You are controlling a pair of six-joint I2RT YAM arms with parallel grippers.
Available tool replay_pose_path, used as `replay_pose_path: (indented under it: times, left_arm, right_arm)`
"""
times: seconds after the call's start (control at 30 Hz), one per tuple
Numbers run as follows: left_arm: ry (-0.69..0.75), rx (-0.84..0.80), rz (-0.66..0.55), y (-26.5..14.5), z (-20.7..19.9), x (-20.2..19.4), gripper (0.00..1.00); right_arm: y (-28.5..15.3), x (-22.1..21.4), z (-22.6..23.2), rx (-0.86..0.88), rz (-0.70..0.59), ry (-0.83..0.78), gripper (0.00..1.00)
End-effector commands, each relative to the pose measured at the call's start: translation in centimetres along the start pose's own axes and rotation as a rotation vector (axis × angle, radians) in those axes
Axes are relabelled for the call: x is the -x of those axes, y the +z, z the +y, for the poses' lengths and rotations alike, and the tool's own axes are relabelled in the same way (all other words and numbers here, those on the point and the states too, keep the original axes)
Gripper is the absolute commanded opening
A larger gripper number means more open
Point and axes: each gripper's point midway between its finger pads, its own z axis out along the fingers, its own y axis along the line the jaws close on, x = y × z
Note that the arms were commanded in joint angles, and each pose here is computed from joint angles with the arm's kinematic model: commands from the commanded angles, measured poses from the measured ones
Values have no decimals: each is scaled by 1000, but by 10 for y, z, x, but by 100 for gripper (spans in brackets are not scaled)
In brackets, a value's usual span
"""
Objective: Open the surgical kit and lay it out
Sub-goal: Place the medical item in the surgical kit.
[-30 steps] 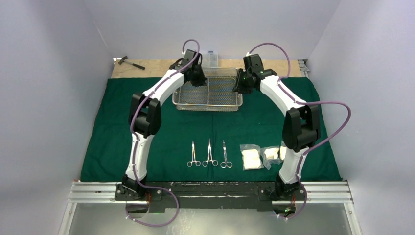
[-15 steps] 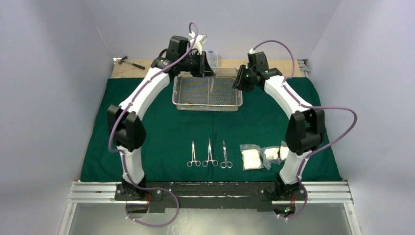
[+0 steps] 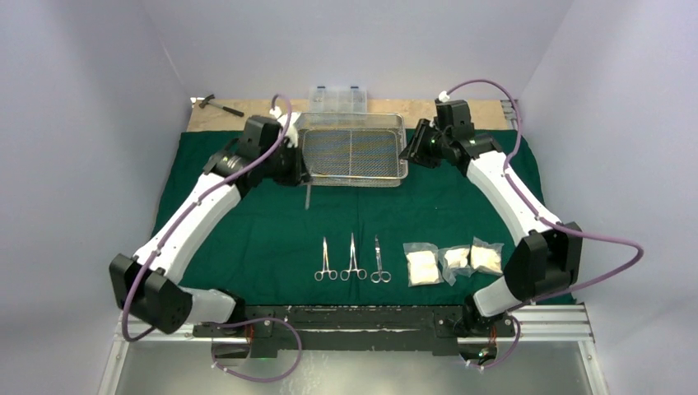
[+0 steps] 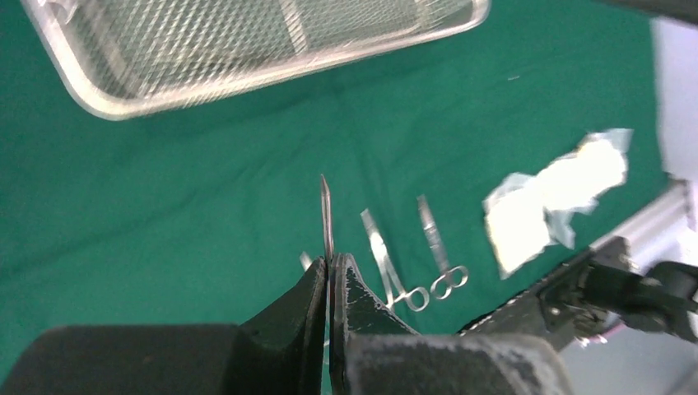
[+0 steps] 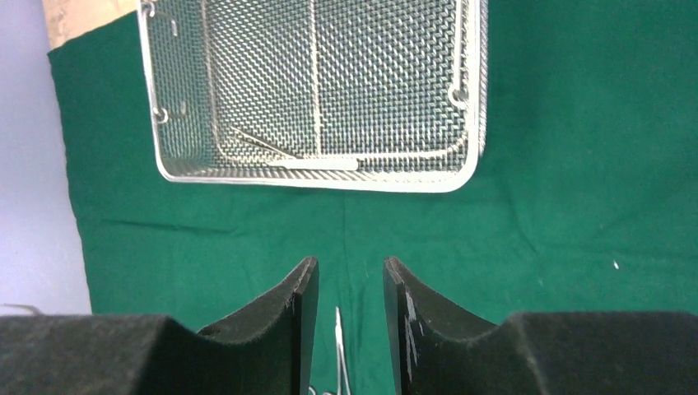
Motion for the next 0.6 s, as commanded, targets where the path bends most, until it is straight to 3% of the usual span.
replay_pose_path:
  times: [0.0,0.13,0.4,0.57]
  left_arm:
    - [-170,312,69,-14,61,-60,0]
    - [-241,356,135,-11,72,-113,0]
    - [-226,484,197,16,75,-168,0]
    - [-246,582,216,22,98,-193,0]
  right_arm:
    - [-23,-6,-10,-39,-26,36,38]
    - [-29,-10,-13,-45,-37,41,38]
    - [-31,-17,-19,-57,-34,55,38]
    - [-33,-17,-23,-72,-45,58,38]
